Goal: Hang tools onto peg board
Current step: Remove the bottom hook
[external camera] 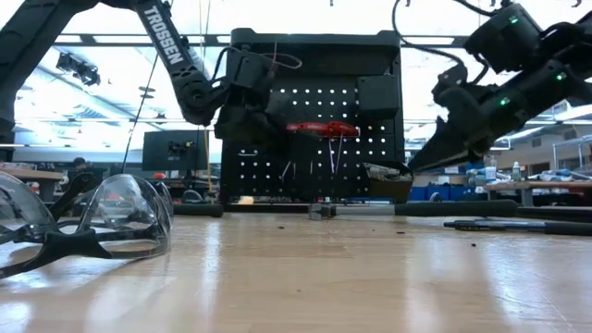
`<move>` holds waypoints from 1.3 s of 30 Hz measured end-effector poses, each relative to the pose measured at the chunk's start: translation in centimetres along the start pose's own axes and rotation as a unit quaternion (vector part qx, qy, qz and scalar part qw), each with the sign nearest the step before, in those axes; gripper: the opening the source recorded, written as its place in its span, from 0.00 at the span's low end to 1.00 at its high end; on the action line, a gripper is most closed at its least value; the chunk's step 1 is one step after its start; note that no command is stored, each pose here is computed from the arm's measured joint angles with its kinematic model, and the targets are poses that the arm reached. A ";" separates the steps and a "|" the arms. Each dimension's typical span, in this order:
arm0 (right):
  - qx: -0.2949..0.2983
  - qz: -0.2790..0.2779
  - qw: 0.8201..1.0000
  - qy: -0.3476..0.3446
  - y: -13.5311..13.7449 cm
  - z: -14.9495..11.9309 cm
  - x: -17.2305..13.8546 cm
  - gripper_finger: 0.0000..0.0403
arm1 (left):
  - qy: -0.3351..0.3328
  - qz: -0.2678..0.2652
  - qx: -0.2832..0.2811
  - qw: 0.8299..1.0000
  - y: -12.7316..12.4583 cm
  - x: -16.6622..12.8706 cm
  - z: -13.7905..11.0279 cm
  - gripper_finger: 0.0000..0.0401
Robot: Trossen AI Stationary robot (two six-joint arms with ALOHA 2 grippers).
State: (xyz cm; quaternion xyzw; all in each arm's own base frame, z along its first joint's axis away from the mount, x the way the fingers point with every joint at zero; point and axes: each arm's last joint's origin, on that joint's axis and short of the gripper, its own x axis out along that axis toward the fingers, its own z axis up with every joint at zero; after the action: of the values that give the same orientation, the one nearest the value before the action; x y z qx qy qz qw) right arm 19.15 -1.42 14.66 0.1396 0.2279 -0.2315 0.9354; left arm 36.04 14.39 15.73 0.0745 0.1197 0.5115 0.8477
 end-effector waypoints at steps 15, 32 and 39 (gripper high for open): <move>-0.050 0.018 0.998 -0.018 -0.4 0.9 -0.7 0.23 | -0.018 0.040 0.038 0.998 -2.3 3.4 0.7 0.33; -0.087 -0.002 0.996 0.009 -1.6 0.8 -0.4 0.22 | -0.014 0.114 0.023 0.993 -1.5 5.1 2.8 0.40; -0.089 -0.005 0.996 0.018 -2.2 0.8 -0.2 0.21 | 0.068 0.112 0.061 0.989 -1.8 6.6 5.1 0.39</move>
State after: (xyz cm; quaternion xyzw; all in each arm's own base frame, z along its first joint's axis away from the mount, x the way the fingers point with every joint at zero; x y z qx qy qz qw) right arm 18.19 -3.55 15.11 0.0591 0.2649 -0.2121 0.9388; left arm 41.94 19.35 19.31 0.1043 0.1992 0.5988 0.7687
